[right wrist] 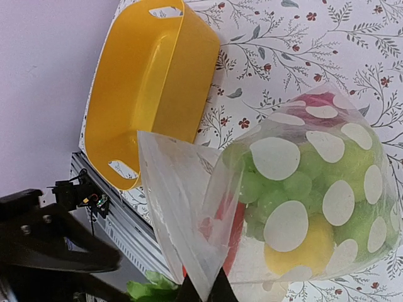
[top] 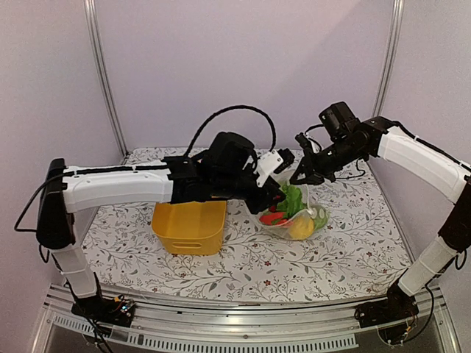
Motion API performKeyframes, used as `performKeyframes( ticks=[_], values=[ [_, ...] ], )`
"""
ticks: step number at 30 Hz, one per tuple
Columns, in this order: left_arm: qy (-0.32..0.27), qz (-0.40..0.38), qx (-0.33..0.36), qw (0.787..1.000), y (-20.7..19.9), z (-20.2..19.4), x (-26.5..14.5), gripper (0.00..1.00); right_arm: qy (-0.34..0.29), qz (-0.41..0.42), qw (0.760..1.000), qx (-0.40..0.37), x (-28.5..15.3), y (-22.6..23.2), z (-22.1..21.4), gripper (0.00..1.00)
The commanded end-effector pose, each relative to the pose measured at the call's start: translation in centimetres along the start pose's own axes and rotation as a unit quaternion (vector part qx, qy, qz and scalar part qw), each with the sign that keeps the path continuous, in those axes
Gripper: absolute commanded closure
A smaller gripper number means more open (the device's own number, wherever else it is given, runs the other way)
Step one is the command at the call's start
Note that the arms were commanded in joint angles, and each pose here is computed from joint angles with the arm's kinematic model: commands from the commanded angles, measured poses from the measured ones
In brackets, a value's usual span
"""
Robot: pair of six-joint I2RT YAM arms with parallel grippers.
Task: Place the food in the zip-top bag and seal the zipper
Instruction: Adjust the fake vegetable in the zipper food storage bag.
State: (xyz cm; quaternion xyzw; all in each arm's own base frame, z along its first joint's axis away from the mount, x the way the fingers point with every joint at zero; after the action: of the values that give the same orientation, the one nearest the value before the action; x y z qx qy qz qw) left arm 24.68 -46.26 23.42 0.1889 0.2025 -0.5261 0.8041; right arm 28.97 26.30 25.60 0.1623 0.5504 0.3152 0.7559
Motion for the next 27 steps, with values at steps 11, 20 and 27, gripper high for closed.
performKeyframes(
  ticks=[11, 20, 27],
  values=[
    [-0.003, -0.106, 0.146, 0.984, -7.7, -2.7, -6.0, 0.53, 0.011, 0.02, 1.0, -0.007, -1.0, 1.5, -1.0, 1.0],
    [0.059, -0.059, 0.174, 0.981, -7.1, -4.9, -1.8, 0.6, 0.016, 0.025, 1.0, -0.008, -0.7, 1.6, -1.0, 1.0],
    [0.105, 0.023, 0.22, 0.97, -5.1, -6.8, 0.2, 0.75, 0.016, 0.022, 1.0, -0.009, -0.8, 1.3, -1.3, 1.0]
  ],
)
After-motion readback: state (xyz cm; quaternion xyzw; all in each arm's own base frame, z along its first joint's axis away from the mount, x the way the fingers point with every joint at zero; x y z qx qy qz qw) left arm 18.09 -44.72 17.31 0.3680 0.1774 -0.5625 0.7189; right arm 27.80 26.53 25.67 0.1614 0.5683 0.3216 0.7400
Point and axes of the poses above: each gripper's point midway between its finger pads, its own x axis out along the fingers, its own y axis along the line the jaws close on, z = x × y, the point moved 3 cm from there along -x, back along the fingers, and after that the axes turned 2 degrees about x, right-handed, at the moved point
